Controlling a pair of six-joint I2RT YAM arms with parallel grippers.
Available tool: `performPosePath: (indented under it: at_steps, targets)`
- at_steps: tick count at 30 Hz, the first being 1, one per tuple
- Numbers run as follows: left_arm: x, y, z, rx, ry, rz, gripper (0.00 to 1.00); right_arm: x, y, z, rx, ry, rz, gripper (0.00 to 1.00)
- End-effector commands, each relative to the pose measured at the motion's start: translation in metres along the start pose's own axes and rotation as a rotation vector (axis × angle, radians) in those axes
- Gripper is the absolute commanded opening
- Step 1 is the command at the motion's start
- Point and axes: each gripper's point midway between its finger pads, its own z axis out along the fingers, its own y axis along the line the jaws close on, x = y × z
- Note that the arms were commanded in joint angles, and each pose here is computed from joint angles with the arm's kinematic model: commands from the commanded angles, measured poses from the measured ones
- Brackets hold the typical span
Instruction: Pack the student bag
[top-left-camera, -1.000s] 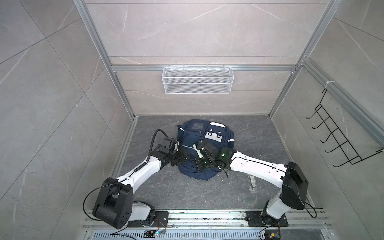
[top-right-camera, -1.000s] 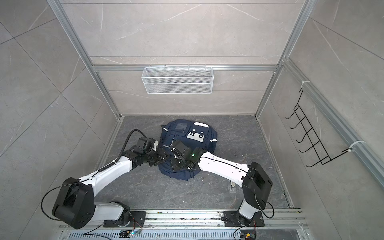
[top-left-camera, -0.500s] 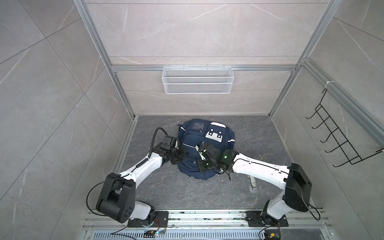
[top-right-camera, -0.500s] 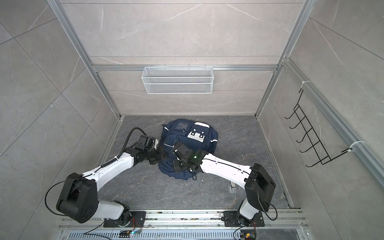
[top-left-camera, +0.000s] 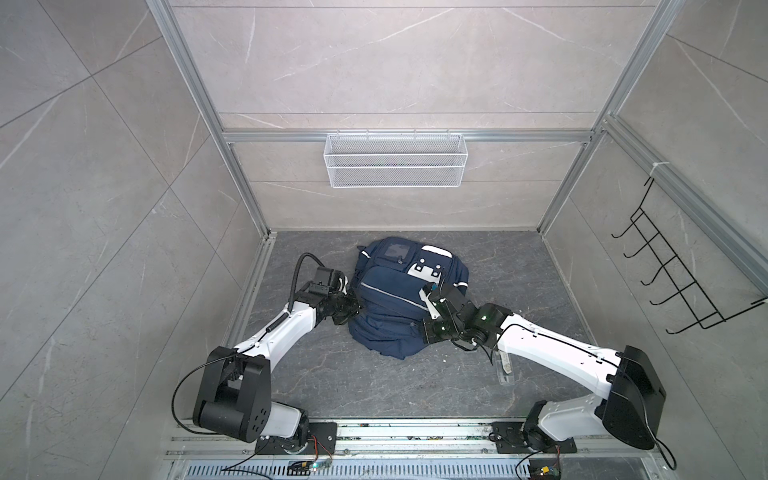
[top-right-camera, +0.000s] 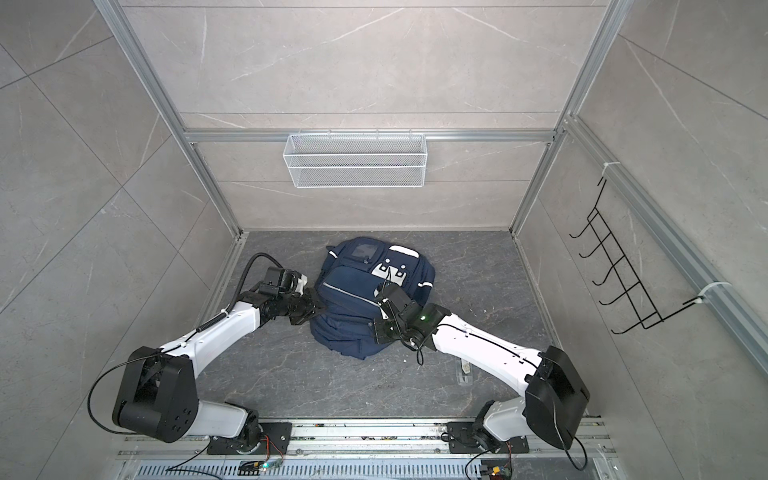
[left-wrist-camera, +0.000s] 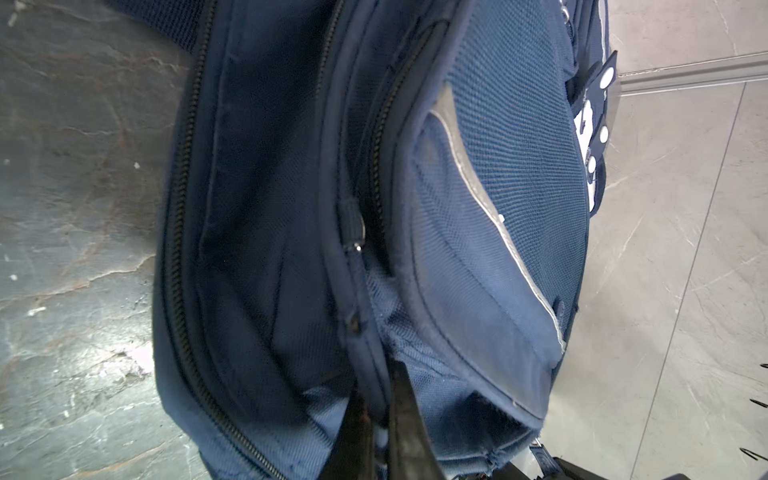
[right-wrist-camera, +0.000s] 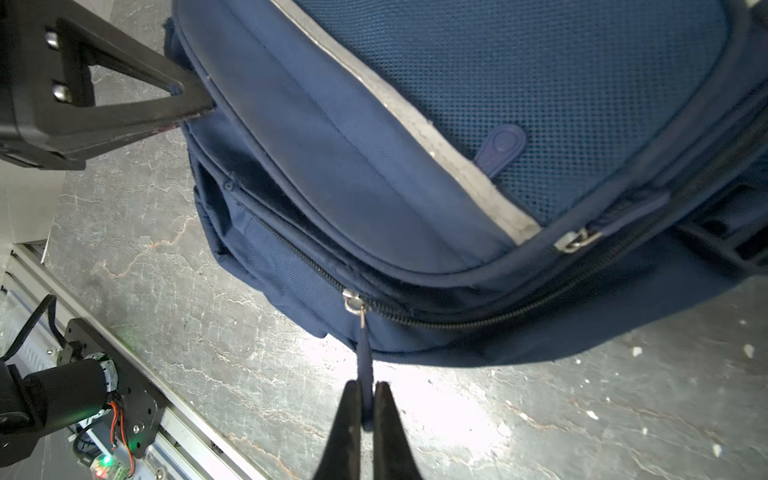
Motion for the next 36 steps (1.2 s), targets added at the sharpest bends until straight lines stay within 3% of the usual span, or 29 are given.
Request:
performPosePath:
  at_steps: [1, 8, 12, 15, 24, 36]
  targets:
    - [-0.033, 0.002, -0.001, -0.036, -0.071, 0.044, 0.0, 0.001, -0.009, -0.002, 0.056, 0.019, -0.003, 0.0]
    - [-0.067, -0.012, 0.013, -0.038, -0.074, 0.055, 0.0, -0.01, 0.032, 0.011, -0.018, 0.013, -0.044, 0.0]
    - [-0.071, -0.027, 0.001, -0.005, -0.092, 0.072, 0.29, -0.013, 0.045, 0.024, -0.027, 0.021, -0.063, 0.0]
    - [-0.064, -0.03, -0.011, 0.009, -0.097, 0.074, 0.4, -0.016, 0.05, 0.03, -0.034, 0.025, -0.061, 0.0]
    - [-0.008, -0.038, -0.031, 0.088, -0.035, 0.03, 0.46, -0.022, 0.063, 0.035, -0.055, 0.035, -0.098, 0.0]
    - [0.027, -0.05, 0.0, 0.111, 0.024, 0.035, 0.48, -0.019, 0.068, 0.031, -0.067, 0.044, -0.108, 0.0]
